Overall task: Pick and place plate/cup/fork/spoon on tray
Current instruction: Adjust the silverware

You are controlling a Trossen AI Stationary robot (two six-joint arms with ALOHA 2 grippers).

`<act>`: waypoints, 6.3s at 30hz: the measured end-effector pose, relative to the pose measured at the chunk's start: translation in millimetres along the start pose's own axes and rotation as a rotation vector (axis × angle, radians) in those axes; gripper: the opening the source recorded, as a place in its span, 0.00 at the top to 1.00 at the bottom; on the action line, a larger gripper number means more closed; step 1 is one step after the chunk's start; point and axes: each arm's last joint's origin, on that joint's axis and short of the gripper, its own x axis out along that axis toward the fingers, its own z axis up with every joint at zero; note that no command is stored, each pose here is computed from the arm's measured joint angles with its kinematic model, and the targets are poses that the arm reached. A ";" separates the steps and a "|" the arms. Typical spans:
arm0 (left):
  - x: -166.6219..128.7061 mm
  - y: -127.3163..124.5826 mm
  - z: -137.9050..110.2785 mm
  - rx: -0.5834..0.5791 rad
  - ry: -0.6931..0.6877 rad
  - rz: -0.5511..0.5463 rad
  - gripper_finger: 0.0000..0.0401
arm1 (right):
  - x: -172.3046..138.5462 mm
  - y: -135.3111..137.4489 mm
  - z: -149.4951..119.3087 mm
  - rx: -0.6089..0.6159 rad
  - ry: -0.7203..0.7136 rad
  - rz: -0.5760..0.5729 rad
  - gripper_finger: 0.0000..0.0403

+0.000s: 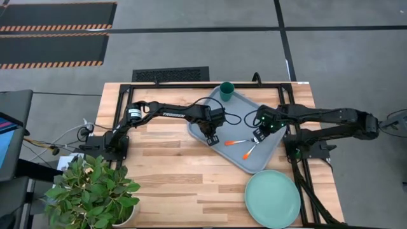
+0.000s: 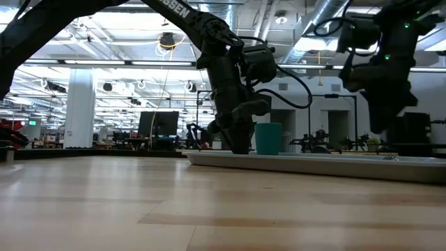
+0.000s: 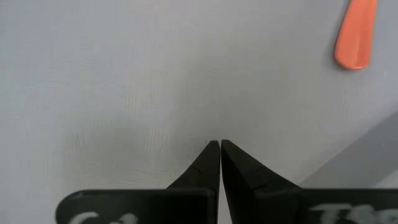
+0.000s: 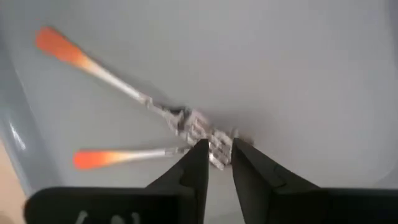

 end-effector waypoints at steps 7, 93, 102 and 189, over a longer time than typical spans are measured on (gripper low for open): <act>0.1 0.0 -0.2 0.000 0.002 0.000 1.00 | 13.1 5.6 -4.1 -0.015 0.075 0.051 0.59; -0.7 7.0 -5.7 0.044 0.070 0.013 1.00 | 68.7 51.0 16.7 -0.472 0.018 0.036 0.69; -0.7 7.2 -5.5 0.039 0.068 0.014 1.00 | 37.1 41.7 4.2 -0.346 0.036 0.043 0.69; -0.3 5.2 2.9 0.025 -0.018 -0.018 1.00 | 50.8 12.5 22.4 -0.077 0.013 -0.085 0.69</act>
